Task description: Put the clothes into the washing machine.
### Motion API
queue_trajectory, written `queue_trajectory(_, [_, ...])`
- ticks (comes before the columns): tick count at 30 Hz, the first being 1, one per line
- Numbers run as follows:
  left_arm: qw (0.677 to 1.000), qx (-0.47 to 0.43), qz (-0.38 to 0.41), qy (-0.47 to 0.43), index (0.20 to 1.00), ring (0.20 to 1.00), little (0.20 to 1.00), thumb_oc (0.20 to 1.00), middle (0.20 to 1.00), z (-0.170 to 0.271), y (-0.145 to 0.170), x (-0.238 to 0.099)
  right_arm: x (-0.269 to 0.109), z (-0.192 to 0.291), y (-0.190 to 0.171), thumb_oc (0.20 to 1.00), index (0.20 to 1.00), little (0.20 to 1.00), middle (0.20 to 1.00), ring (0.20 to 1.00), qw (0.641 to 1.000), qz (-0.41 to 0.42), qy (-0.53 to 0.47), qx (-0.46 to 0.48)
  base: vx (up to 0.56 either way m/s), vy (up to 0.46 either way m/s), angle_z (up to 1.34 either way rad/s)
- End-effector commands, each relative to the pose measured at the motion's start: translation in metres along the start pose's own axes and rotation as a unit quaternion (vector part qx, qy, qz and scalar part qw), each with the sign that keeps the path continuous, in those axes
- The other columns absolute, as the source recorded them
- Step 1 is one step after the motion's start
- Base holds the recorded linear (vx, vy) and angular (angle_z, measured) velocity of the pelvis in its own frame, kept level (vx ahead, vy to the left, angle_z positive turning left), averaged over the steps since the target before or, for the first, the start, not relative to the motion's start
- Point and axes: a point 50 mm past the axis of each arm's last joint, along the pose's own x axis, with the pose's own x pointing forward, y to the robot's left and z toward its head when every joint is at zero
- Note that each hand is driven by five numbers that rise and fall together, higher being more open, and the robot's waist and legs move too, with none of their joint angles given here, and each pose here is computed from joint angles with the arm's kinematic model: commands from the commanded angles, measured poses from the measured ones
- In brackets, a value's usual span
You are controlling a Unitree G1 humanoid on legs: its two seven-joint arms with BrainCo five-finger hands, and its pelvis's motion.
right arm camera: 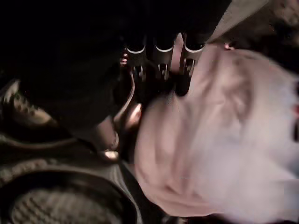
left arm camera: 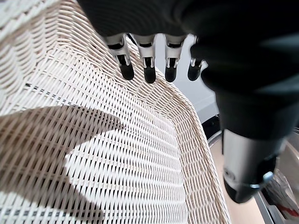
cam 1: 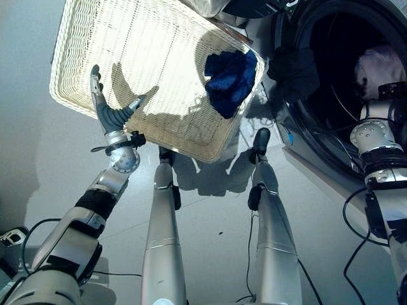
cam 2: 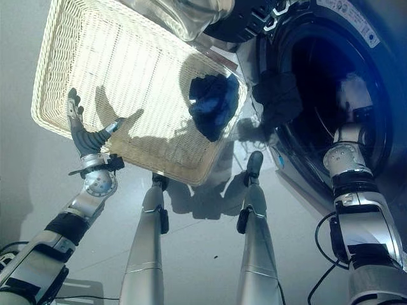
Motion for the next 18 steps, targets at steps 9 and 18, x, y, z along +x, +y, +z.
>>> queue_trajectory(9, [0.999, -0.016, -0.011, -0.027, 1.000, 1.000, 1.000, 1.000, 1.000, 0.017, -0.003, 0.024, 0.044, 0.065, 0.010, 1.000, 1.000, 1.000, 1.000, 1.000, 0.891, -0.007, -0.130, -0.435, 0.00, -0.033, 0.04])
queue_trajectory(18, [0.999, -0.014, -0.021, -0.033, 1.000, 1.000, 1.000, 1.000, 1.000, 0.021, -0.009, 0.029, 0.018, 0.057, 0.041, 1.000, 1.000, 1.000, 1.000, 1.000, 0.817, 0.021, -0.265, -0.512, 0.00, 0.000, 0.00])
